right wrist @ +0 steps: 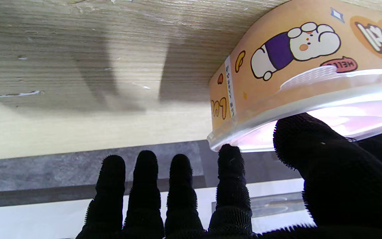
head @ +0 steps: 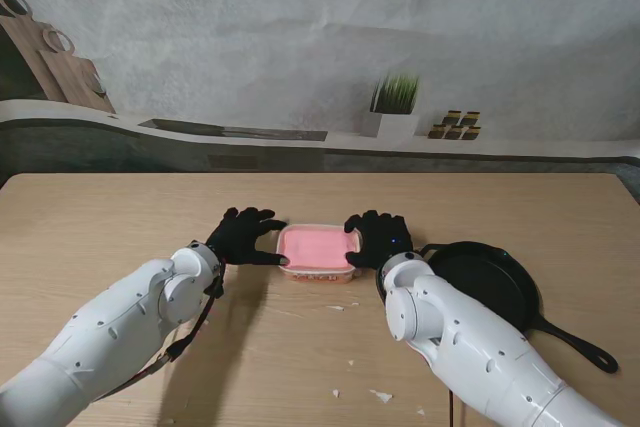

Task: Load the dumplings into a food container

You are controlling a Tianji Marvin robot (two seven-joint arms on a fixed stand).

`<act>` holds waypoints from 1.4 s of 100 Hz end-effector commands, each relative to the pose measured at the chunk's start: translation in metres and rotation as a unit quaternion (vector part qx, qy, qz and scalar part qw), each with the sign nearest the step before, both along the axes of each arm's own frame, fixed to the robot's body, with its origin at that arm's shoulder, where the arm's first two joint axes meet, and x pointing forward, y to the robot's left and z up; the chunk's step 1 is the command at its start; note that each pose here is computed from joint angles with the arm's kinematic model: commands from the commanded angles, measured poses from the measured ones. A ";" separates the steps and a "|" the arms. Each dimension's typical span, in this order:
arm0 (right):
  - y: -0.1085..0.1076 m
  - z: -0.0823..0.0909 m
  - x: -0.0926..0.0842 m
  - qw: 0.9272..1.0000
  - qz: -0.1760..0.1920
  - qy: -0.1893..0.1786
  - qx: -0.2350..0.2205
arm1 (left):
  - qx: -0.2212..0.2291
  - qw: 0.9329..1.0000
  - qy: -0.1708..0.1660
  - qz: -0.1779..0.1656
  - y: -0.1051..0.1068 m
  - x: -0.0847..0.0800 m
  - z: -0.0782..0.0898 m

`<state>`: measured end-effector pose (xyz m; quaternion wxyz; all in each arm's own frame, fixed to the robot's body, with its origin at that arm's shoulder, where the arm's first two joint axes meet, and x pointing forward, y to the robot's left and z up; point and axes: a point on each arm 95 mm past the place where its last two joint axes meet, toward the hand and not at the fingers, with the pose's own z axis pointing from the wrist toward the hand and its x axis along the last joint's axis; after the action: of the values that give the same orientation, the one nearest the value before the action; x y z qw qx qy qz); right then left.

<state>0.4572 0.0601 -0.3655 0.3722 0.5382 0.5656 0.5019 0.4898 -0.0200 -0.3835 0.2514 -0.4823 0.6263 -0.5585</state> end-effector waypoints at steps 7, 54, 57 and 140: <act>-0.007 -0.017 -0.008 1.000 0.015 0.020 0.009 | -0.016 0.999 0.022 0.017 0.017 -0.018 -0.019; -0.021 0.048 -0.038 0.980 0.108 -0.071 0.152 | -0.163 0.983 -0.083 -0.001 0.003 -0.048 0.051; -0.023 0.050 -0.044 0.978 0.110 -0.068 0.165 | -0.165 0.983 -0.081 -0.005 0.004 -0.055 0.051; -0.044 0.017 -0.144 0.932 0.072 0.016 0.354 | -0.289 0.955 0.016 0.069 0.015 -0.163 0.007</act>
<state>0.3169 0.0108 -0.3445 0.1210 0.5990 0.3930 0.6871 0.3296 -0.0022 -0.3722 0.1410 -0.5803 0.4055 -0.6921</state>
